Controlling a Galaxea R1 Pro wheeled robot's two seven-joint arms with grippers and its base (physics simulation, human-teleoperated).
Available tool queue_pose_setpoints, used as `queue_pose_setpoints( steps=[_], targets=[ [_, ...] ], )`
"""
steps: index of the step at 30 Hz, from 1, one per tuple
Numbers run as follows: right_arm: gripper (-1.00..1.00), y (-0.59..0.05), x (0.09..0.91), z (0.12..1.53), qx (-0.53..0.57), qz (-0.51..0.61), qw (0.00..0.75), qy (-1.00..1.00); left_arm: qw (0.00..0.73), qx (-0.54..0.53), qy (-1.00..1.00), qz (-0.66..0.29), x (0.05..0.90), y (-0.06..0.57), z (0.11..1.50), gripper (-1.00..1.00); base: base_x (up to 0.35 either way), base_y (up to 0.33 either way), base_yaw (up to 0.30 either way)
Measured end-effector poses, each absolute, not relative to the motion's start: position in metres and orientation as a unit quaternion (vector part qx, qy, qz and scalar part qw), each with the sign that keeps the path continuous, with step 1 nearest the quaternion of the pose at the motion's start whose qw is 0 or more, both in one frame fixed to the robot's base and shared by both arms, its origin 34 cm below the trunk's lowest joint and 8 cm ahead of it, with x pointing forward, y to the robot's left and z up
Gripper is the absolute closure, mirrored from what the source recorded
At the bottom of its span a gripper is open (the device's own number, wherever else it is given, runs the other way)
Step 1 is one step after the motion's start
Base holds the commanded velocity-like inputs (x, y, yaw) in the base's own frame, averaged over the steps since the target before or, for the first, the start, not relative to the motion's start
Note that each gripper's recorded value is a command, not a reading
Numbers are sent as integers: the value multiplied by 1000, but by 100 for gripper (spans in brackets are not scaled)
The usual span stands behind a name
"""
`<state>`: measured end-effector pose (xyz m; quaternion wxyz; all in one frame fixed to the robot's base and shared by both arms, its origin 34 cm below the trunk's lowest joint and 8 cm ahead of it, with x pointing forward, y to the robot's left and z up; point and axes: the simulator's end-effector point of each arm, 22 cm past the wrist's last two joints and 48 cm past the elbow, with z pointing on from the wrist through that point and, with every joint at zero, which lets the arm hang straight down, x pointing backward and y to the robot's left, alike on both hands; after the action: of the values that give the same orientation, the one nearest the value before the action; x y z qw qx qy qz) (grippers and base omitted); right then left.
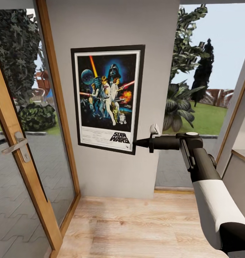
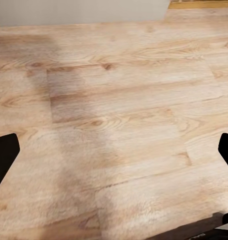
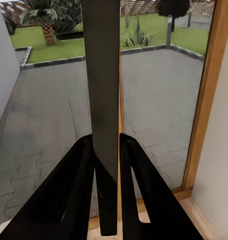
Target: Pick up the poster from the kitchen countertop and hang it on one of the wall nails in the kitchen.
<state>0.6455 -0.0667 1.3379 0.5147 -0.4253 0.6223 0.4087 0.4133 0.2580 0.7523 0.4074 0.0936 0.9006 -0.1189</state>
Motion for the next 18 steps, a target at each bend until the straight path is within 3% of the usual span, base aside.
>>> queue_pose_setpoints(
  steps=[18],
  targets=[
    [100,-66,645,1339,-426,409,515,622,407,93,901,-119,413,258,752,-100,4,0,0]
  ],
)
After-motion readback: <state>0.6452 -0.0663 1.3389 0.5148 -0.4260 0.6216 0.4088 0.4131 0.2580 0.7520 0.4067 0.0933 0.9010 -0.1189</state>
